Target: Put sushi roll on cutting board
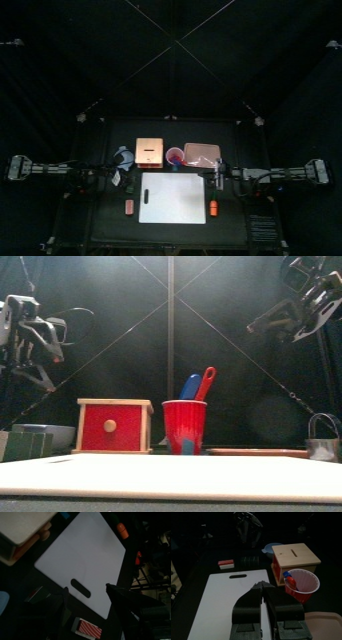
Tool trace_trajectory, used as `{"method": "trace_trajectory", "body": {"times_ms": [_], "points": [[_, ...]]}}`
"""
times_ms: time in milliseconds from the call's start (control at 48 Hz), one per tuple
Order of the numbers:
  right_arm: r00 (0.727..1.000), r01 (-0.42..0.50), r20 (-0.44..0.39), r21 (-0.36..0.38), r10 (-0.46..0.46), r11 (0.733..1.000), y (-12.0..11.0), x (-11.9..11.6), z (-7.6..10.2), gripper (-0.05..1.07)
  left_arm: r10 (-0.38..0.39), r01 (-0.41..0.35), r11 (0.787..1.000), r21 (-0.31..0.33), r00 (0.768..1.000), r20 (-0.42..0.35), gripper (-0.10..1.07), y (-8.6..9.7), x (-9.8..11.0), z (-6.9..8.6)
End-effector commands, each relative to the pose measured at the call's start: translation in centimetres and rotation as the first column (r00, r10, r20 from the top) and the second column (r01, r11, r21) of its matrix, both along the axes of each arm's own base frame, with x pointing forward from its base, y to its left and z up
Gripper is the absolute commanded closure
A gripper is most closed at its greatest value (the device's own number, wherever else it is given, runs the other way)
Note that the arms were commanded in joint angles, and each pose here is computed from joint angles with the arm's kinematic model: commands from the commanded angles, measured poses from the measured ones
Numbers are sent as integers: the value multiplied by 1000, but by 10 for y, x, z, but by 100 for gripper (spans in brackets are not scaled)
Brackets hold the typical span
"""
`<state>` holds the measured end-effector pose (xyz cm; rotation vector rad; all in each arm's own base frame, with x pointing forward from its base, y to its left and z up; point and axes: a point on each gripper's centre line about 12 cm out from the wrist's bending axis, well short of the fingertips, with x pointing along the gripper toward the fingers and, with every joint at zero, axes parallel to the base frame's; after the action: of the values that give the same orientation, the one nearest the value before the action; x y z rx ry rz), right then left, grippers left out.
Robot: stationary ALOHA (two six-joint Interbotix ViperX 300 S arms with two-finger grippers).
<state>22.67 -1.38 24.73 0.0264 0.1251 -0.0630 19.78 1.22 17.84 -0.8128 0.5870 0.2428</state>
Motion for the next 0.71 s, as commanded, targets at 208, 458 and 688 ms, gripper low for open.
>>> {"method": "trace_trajectory", "body": {"times_ms": [208,458,688], "points": [[1000,2,14,10,-2,1000,0,2,3,100,5,-8,999,-46,997,-75,4,5,-5,-6],[1000,5,15,19,-6,1000,0,2,3,100,7,-20,997,-76,987,-160,5,7,-11,-16],[1000,7,14,23,-7,1000,0,2,3,100,25,-54,994,-95,961,-277,5,8,-13,-34]]}}
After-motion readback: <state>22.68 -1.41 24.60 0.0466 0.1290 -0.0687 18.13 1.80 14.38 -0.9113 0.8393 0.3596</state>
